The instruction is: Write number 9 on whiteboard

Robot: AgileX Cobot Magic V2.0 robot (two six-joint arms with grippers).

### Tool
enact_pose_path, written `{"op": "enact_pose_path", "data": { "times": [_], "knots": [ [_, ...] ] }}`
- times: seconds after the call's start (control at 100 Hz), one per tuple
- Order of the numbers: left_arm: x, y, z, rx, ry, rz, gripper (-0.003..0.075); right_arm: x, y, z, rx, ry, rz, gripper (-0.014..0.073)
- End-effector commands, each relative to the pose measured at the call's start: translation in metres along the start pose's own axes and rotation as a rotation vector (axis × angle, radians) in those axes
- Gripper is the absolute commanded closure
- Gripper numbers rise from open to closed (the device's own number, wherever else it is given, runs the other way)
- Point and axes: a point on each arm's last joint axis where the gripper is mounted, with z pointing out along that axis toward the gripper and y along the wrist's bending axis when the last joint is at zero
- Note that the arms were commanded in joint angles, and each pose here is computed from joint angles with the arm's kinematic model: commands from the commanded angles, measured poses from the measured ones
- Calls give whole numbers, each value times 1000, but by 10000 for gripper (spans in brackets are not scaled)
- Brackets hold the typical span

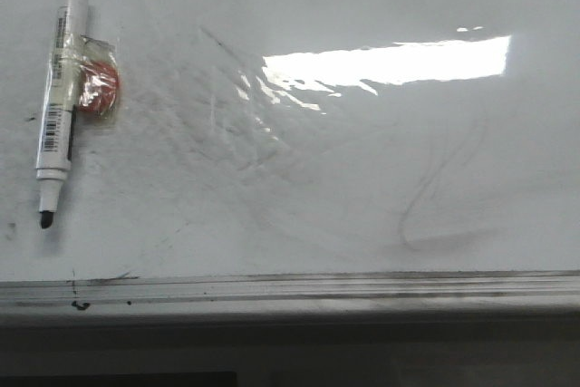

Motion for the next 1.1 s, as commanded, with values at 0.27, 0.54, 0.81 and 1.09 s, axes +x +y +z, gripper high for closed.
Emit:
{"op": "enact_pose_path", "data": {
  "times": [0.27, 0.54, 0.81, 1.09],
  "knots": [
    [8, 0, 2, 3, -35, -3, 741, 1, 0, 0, 5, -29, -5, 658],
    [7, 2, 2, -17, -37, 63, 741, 1, 0, 0, 5, -29, -5, 658],
    [6, 3, 2, -39, -51, 140, 741, 1, -2, 0, 21, -28, -51, 658],
    [5, 7, 2, -86, -57, 296, 741, 1, -2, 0, 21, -28, -53, 658]
  ]
}}
